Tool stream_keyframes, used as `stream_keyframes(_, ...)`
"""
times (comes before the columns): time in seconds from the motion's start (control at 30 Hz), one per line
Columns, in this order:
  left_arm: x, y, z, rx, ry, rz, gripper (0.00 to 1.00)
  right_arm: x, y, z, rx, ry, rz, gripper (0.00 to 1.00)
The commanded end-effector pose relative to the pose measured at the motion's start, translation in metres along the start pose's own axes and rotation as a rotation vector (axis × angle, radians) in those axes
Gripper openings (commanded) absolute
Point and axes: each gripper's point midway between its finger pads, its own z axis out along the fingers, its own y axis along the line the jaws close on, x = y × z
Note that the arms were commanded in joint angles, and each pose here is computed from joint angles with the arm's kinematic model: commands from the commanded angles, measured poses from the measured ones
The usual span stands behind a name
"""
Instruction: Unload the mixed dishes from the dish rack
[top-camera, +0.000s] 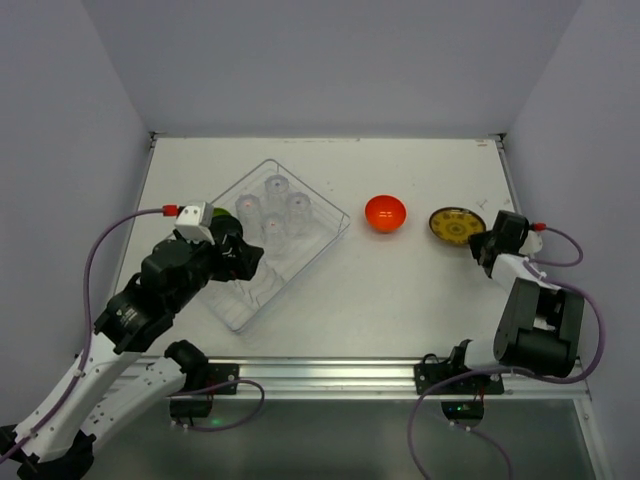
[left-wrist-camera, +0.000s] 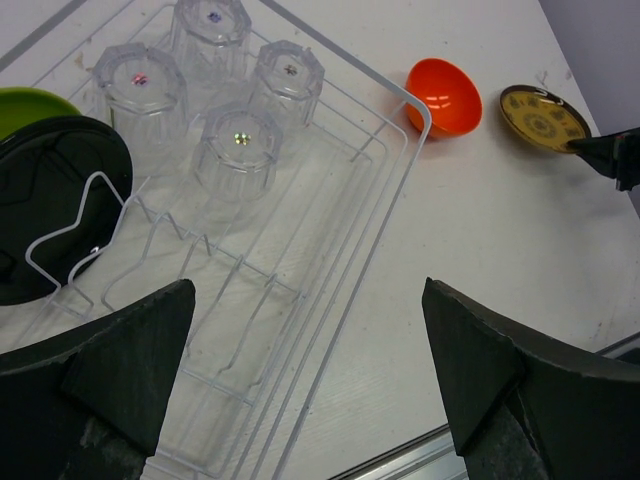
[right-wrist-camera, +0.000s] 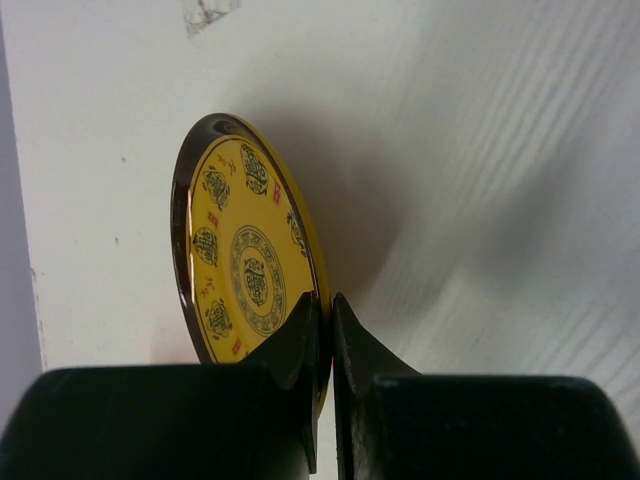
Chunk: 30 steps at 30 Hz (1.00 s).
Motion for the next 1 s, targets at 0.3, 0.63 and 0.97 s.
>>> stream_keyframes(0.3, -0.014, 0.018, 0.0, -0.118, -0.049, -0.016, 1.0, -0.011, 0.034, 0.007, -0.012, 0.068, -0.113, 0.12)
stream_keyframes(0.63, -0.023, 0.046, 0.007, -0.308, -0.092, -0.043, 1.0, -0.005, 0.028, 0.007, 0.001, 0.118, -0.157, 0.26)
stream_keyframes(0.97, -0.03, 0.056, 0.021, -0.422, 0.008, 0.122, 1.0, 0.002, 0.033, -0.02, -0.069, 0.157, -0.209, 0.7)
